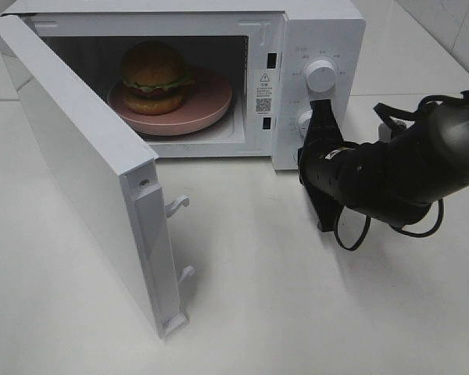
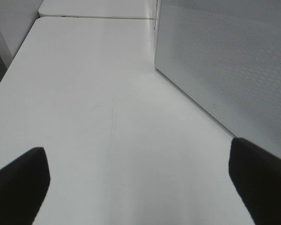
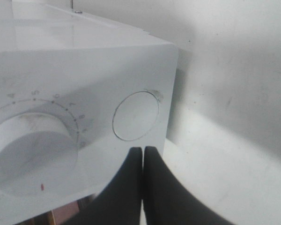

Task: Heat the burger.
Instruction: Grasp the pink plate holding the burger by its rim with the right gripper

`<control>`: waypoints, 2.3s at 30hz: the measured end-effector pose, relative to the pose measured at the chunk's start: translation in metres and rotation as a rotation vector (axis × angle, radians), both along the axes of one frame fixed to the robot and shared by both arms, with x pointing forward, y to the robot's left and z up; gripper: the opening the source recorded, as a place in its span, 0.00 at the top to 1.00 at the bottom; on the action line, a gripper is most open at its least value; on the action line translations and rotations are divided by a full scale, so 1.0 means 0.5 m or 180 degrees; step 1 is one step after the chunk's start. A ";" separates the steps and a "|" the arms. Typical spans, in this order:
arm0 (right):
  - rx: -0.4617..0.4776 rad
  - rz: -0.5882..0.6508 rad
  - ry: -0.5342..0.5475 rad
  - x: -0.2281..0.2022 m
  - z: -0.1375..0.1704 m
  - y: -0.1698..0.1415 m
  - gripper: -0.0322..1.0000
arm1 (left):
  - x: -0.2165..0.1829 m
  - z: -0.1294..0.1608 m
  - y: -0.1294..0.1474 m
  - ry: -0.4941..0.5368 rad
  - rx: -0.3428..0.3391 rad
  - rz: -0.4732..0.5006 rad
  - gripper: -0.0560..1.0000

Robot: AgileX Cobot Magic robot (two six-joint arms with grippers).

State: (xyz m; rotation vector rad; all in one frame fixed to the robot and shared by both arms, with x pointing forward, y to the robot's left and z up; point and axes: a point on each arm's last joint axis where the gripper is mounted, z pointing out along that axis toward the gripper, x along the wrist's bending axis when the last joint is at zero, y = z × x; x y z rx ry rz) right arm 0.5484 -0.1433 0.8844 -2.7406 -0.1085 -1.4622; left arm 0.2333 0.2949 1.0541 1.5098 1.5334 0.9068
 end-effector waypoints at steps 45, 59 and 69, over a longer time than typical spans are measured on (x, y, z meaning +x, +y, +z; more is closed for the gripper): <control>-0.2374 0.4491 0.0707 -0.124 0.164 -0.091 0.96 | 0.000 0.000 0.000 0.0000 0.0000 0.0000 0.04; -0.3536 0.6117 0.0513 -0.115 0.215 -0.105 0.96 | 0.000 0.000 0.000 0.0000 0.0000 0.0000 0.04; -0.4545 0.7527 -0.0500 -0.118 0.215 -0.104 0.95 | 0.000 0.000 0.000 0.0000 0.0000 0.0000 0.04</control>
